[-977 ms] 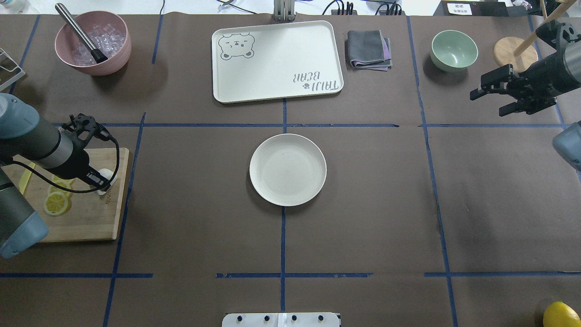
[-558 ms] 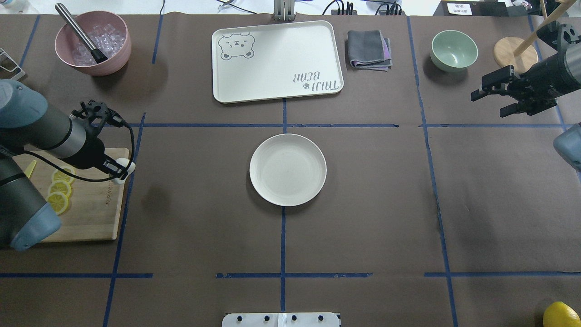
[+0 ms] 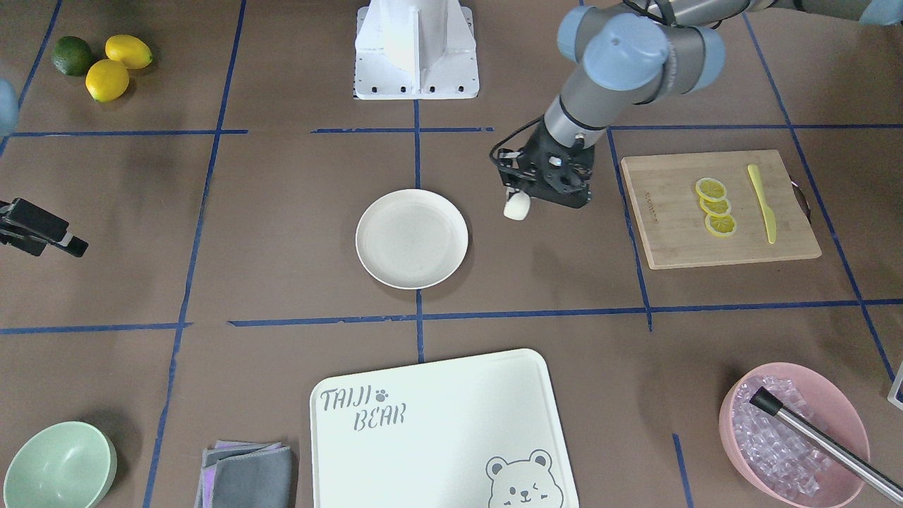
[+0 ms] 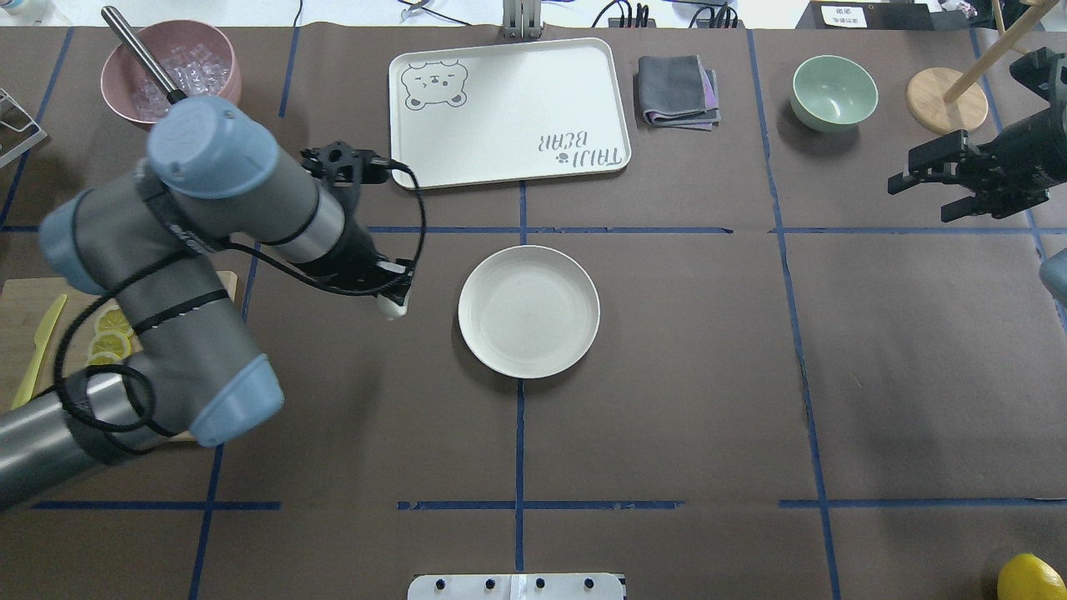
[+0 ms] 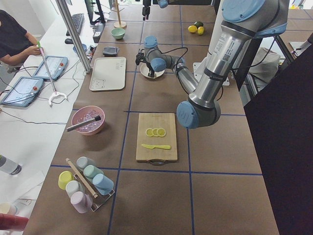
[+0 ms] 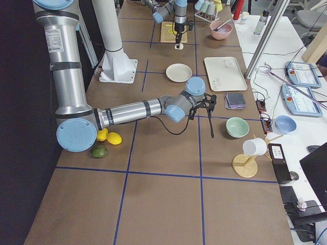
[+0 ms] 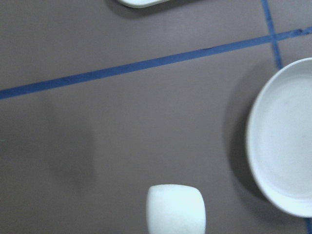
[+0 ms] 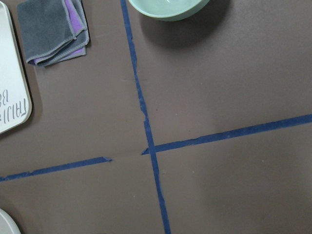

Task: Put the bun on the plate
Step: 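Carry the white bun with the left gripper over the white plate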

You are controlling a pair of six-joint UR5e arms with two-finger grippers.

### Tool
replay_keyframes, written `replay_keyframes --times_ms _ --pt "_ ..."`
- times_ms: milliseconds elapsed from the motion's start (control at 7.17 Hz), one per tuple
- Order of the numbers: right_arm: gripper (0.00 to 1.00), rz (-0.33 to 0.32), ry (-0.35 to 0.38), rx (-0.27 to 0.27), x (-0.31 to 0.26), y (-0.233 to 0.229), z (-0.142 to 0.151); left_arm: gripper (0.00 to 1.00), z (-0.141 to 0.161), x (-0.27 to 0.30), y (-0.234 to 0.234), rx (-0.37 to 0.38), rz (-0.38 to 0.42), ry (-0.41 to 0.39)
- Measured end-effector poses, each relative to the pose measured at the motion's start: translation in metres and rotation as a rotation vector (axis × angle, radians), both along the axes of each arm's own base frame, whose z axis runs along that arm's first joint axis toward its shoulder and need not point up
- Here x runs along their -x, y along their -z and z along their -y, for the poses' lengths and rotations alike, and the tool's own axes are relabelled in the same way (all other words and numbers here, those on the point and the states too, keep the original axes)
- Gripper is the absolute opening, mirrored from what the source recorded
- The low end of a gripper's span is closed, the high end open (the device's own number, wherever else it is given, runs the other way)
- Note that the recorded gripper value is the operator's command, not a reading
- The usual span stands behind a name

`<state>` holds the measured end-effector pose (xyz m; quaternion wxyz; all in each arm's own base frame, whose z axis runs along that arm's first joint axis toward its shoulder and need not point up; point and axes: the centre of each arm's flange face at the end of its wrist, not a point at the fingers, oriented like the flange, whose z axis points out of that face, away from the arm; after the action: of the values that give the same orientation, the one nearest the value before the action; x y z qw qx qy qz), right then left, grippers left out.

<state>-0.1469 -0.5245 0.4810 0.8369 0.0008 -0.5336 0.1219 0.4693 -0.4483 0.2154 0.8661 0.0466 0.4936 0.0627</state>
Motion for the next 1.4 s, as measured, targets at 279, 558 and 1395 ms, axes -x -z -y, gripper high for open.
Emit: replay_keyframes --times_ms 279,558,1395 --pt "1.00 -0.019 0.007 -0.023 -0.011 -0.016 -0.002 0.25 -0.005 -0.086 0.059 0.050 0.023 0.084" --pt "1.00 -0.023 0.009 -0.025 -0.013 -0.020 -0.004 0.25 -0.002 -0.142 0.063 0.042 0.095 0.142" --pt "1.00 -0.023 0.010 -0.029 -0.012 -0.018 -0.003 0.83 -0.006 -0.176 0.037 0.046 0.164 0.137"
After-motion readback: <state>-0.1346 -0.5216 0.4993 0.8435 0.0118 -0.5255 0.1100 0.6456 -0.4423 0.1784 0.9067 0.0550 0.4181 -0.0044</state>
